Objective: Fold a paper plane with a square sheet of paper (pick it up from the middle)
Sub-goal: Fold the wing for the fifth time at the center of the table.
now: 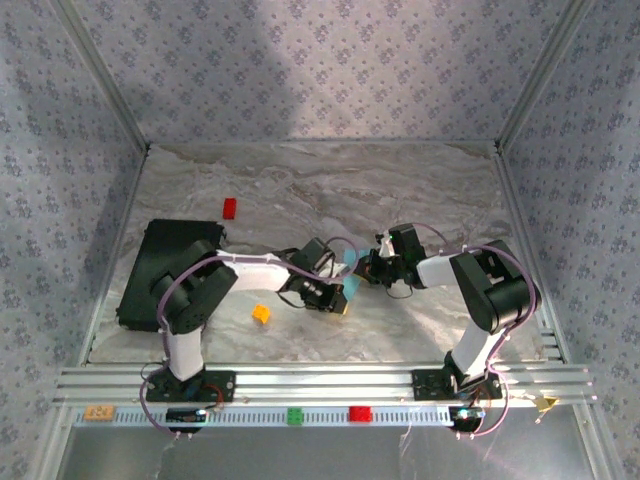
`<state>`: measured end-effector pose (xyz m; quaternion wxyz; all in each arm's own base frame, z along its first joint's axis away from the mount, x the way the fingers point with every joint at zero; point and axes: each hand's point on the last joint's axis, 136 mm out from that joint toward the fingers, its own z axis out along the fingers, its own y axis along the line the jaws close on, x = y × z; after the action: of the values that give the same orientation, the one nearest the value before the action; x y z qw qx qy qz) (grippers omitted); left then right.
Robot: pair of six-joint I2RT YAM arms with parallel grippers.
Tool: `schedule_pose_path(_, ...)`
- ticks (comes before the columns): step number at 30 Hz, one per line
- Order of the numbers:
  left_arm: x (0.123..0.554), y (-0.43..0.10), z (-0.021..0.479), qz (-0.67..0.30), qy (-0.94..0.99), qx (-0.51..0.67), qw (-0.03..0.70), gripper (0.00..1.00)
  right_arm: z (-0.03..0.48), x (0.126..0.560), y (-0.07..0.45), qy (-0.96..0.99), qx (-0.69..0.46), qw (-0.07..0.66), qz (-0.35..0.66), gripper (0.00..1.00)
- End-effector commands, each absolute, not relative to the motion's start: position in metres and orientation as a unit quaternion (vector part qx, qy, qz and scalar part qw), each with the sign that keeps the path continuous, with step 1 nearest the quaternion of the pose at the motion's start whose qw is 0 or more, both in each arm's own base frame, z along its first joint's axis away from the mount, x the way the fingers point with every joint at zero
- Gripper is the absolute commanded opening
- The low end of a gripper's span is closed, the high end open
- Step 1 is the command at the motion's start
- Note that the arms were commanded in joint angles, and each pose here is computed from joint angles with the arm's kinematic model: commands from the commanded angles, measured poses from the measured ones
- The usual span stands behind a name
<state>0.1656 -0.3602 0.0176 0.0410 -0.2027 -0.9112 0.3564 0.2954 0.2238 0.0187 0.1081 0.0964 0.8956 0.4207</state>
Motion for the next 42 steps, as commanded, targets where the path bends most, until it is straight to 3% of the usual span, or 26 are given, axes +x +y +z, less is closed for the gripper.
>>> schedule_pose_path(1, 0.121, -0.32, -0.002, 0.288, -0.929, -0.197, 0.122, 0.06, -0.027, 0.272, 0.193, 0.93, 0.147, 0.065, 0.331, 0.05)
schedule_pose_path(7, 0.13, -0.332, 0.028, 0.324, -0.919, -0.213, 0.075, 0.04, -0.026, 0.272, 0.194, 0.929, 0.149, 0.065, 0.334, 0.05)
schedule_pose_path(15, 0.19, -0.364, 0.07, 0.406, -0.899, -0.163, -0.002, 0.04, -0.023, 0.274, 0.196, 0.926, 0.152, 0.068, 0.34, 0.05)
schedule_pose_path(24, 0.234, -0.392, 0.052, 0.4, -0.905, -0.146, 0.0, 0.06, -0.022, 0.274, 0.197, 0.925, 0.152, 0.067, 0.343, 0.05)
schedule_pose_path(35, 0.223, -0.368, -0.005, 0.326, -0.935, -0.135, 0.046, 0.0, -0.007, 0.282, 0.202, 0.917, 0.144, 0.08, 0.364, 0.07)
schedule_pose_path(42, 0.193, -0.343, -0.02, 0.319, -0.934, -0.144, 0.076, 0.0, 0.039, 0.297, 0.187, 0.917, 0.119, 0.148, 0.35, 0.1)
